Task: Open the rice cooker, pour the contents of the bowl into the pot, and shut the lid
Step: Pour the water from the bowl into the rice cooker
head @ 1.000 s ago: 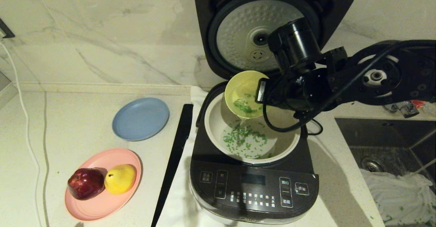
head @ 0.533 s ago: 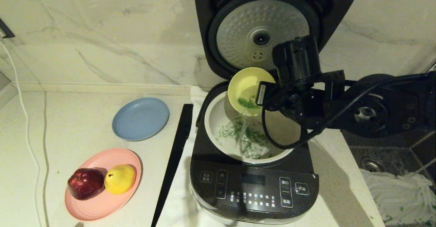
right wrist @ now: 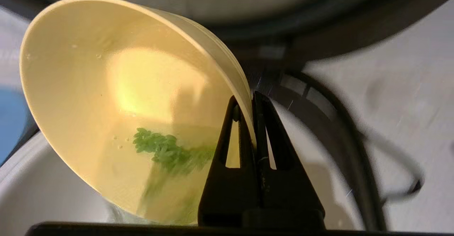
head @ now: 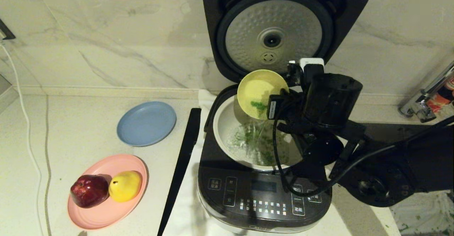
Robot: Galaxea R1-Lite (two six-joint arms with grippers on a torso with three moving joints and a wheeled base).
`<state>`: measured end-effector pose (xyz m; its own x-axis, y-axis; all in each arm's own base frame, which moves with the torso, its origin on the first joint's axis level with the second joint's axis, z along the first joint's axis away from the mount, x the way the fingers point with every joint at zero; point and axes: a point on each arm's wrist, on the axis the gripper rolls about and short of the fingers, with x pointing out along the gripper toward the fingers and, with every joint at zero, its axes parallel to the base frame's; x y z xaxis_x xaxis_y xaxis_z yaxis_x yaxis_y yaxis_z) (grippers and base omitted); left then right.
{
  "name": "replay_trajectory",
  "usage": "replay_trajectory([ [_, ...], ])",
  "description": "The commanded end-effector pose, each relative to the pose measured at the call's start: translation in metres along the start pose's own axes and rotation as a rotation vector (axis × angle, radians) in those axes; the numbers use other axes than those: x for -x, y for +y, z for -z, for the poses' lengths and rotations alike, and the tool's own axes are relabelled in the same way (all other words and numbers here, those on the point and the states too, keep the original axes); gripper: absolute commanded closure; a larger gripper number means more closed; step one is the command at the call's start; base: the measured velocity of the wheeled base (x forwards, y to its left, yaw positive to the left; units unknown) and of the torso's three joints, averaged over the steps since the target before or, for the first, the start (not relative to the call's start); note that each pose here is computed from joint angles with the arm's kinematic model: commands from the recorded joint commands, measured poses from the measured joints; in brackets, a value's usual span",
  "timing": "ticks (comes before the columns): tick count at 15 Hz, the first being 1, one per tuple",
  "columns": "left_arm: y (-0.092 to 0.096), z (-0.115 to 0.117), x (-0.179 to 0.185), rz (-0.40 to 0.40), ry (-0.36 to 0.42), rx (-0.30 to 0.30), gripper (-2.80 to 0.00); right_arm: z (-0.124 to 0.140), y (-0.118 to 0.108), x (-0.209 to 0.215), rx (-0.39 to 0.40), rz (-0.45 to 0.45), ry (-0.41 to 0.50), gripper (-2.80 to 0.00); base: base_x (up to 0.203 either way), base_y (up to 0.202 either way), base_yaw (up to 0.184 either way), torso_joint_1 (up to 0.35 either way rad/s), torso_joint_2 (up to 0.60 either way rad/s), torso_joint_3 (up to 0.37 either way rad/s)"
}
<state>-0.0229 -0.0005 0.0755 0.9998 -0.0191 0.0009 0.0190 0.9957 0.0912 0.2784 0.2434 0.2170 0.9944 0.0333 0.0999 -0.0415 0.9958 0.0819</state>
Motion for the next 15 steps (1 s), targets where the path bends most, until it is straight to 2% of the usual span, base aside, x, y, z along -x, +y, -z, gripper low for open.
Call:
replay_trajectory([
  [1, 0.000, 0.002, -0.001, 0.000, 0.007, -0.001, 0.00, 0.006, -0.003, 0.004, 0.013, 0.010, -0.121, 0.00, 0.000, 0.000, 0.000, 0.000, 0.00, 0.000],
  [3, 0.000, 0.003, -0.001, 0.000, 0.009, -0.001, 0.00, 0.006, -0.004, 0.006, 0.035, 0.012, -0.166, 0.00, 0.000, 0.000, 0.000, 0.000, 0.00, 0.000],
  [6, 0.000, 0.003, -0.001, 0.000, 0.009, -0.001, 0.00, 0.017, 0.003, 0.014, 0.057, -0.011, -0.184, 0.00, 0.000, 0.000, 0.000, 0.000, 0.00, 0.000],
  [8, 0.000, 0.003, -0.001, 0.000, 0.009, -0.001, 0.00, 0.024, 0.005, 0.013, 0.099, -0.012, -0.229, 0.00, 0.000, 0.000, 0.000, 0.000, 0.00, 0.000],
  [9, 0.000, 0.002, -0.001, 0.000, 0.008, -0.001, 0.00, 0.029, 0.006, 0.013, 0.143, -0.025, -0.226, 0.00, 0.000, 0.000, 0.000, 0.000, 0.00, 0.000],
  [10, 0.000, 0.003, -0.001, 0.000, 0.009, -0.001, 0.00, 0.030, 0.006, 0.014, 0.156, -0.032, -0.222, 0.00, 0.000, 0.000, 0.000, 0.000, 0.00, 0.000],
  [15, 0.000, 0.002, -0.001, 0.000, 0.008, -0.001, 0.00, 0.030, 0.008, 0.017, 0.161, -0.041, -0.222, 0.00, 0.000, 0.000, 0.000, 0.000, 0.00, 0.000],
])
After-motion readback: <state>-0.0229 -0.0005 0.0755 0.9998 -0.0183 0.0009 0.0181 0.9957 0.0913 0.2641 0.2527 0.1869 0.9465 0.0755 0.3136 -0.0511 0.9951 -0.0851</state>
